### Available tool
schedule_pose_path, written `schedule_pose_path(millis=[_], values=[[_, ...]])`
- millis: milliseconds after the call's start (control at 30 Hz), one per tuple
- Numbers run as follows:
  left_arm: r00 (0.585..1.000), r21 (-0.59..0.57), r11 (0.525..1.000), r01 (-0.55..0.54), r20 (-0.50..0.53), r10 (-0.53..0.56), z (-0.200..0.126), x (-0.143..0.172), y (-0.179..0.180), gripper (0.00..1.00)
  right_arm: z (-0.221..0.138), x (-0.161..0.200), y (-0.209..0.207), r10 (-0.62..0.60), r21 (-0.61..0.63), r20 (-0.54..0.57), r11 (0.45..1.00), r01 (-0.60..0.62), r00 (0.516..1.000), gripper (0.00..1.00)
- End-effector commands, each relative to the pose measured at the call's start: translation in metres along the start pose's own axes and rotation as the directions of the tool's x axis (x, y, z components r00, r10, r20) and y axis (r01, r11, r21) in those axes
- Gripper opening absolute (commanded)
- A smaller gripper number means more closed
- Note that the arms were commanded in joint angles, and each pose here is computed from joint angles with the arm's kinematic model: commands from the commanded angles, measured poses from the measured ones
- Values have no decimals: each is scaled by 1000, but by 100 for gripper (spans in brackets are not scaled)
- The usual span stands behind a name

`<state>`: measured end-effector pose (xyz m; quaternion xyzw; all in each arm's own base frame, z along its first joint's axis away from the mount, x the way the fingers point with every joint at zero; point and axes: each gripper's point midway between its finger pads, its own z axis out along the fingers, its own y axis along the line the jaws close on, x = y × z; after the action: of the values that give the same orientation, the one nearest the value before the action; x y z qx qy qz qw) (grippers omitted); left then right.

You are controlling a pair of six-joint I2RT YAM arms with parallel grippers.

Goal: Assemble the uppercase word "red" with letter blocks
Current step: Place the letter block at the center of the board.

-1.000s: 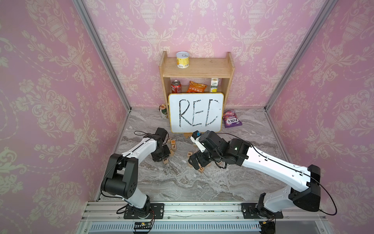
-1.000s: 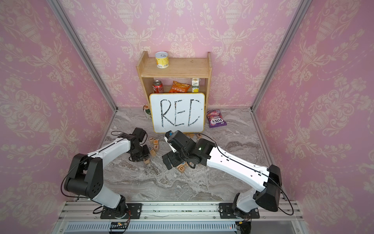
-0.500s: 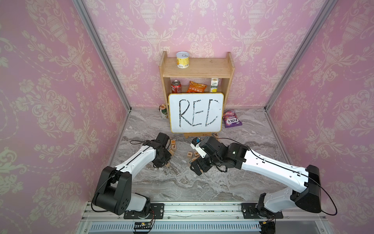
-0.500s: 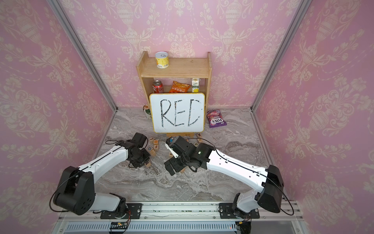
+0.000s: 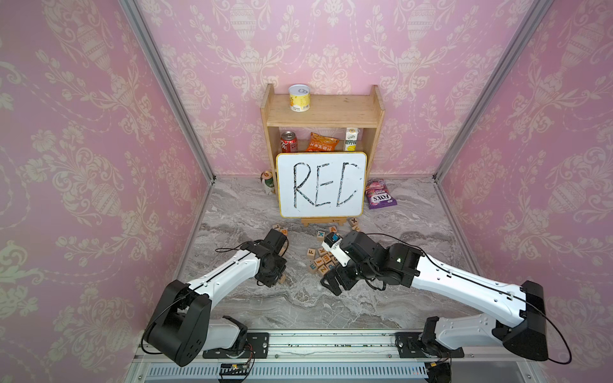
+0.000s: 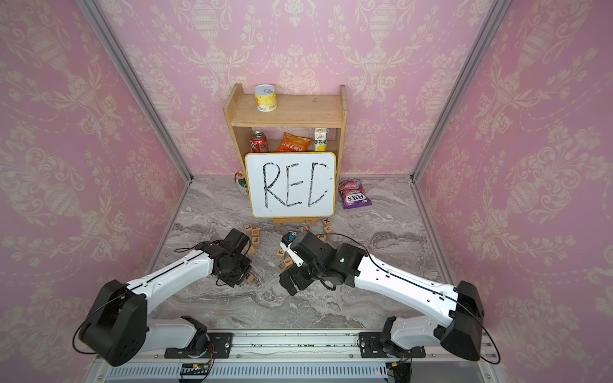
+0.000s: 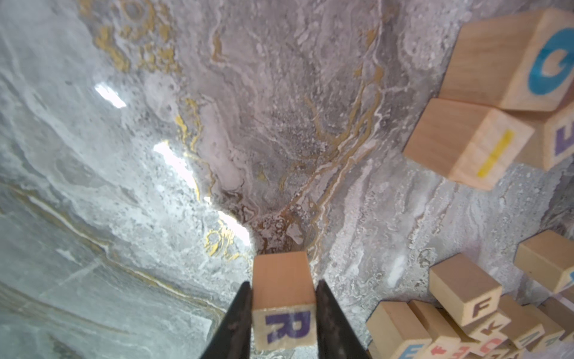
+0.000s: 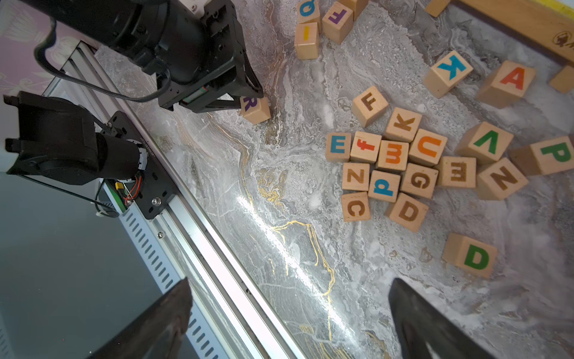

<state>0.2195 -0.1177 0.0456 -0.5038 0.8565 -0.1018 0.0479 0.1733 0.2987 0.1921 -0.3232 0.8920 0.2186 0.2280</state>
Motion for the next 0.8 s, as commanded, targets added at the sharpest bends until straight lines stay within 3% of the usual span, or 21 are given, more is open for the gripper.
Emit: schedule_pose_path(millis=[0,400,767], values=[[994,20,994,104,33,-105,-4,5,0,19,-3,5,1,16,-21,11,1000,-16,1000,100],[973,48,972,230,21,-231,-3,38,-11,19,-11,24,-3,19,-19,-7,1000,-19,1000,100],[970,5,975,224,100,-223,-11,62,5,19,-17,35,-2,27,-24,-17,999,-27,1000,100]])
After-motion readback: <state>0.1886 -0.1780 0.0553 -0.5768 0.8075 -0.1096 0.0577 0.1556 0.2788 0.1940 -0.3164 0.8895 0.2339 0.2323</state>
